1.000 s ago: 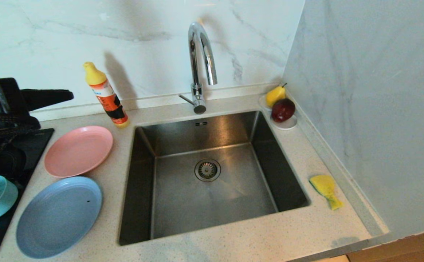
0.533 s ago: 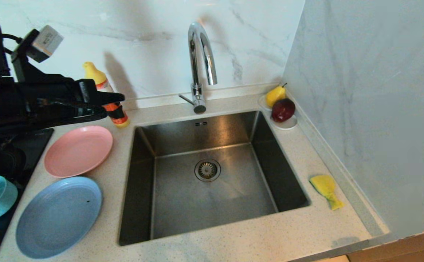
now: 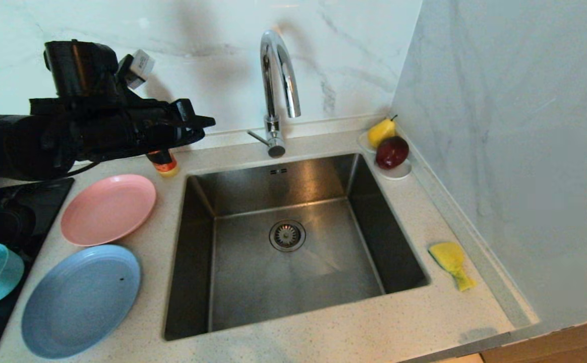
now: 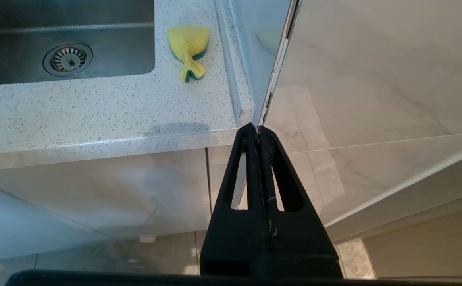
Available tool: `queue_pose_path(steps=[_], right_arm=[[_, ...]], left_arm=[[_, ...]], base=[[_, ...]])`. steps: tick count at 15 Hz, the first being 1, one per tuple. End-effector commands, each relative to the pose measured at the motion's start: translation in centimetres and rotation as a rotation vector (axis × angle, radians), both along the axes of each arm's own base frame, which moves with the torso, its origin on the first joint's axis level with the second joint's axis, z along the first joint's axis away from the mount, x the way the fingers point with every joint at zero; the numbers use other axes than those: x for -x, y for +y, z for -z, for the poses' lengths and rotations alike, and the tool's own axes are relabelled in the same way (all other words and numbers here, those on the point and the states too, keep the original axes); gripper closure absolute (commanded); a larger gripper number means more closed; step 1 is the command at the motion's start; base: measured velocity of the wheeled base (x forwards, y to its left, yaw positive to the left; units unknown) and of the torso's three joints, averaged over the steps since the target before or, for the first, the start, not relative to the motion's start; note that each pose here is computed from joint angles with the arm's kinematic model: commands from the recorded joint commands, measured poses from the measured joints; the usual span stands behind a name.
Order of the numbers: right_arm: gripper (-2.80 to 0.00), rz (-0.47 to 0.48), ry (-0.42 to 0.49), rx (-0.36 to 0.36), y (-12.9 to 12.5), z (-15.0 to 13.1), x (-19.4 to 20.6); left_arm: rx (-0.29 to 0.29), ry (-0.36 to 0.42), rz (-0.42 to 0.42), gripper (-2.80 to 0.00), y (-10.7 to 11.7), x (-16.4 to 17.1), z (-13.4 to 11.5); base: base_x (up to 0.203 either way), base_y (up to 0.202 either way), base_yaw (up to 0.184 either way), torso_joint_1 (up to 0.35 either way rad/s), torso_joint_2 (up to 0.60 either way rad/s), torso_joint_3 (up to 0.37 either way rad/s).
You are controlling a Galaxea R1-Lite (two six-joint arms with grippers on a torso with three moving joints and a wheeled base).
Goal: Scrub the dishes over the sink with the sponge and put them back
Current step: Turn on the faucet
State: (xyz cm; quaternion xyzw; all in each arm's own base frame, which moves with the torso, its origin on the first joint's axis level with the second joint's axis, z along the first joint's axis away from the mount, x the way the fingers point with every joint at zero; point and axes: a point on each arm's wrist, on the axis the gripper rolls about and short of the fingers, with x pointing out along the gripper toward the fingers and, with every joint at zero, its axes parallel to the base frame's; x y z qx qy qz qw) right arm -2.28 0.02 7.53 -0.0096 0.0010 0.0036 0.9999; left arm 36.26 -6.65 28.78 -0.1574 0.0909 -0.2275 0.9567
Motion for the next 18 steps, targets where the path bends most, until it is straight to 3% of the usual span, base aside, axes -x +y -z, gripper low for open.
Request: queue_pose_path(steps=[1, 14, 18], right_arm=[[0.0, 0.0, -0.001, 0.001, 0.0, 0.0, 0.0], [0.0, 0.0, -0.001, 0.001, 0.0, 0.0, 0.0], [0.0, 0.0, -0.001, 0.001, 0.0, 0.0, 0.0]], left_arm=[[0.02, 0.03, -0.001, 0.0, -0.6, -3.5, 1.9], [0.063, -0.016, -0.008, 0.0, -1.8, -10.5, 4.2], [0.064, -0.019, 0.018, 0.0, -2.2, -10.7, 4.3]], base=[[0.0, 0.0, 0.0, 0.0, 0.0, 0.0], [0.0, 0.0, 0.0, 0.0, 0.0, 0.0], [0.0, 0.0, 0.0, 0.0, 0.0, 0.0]])
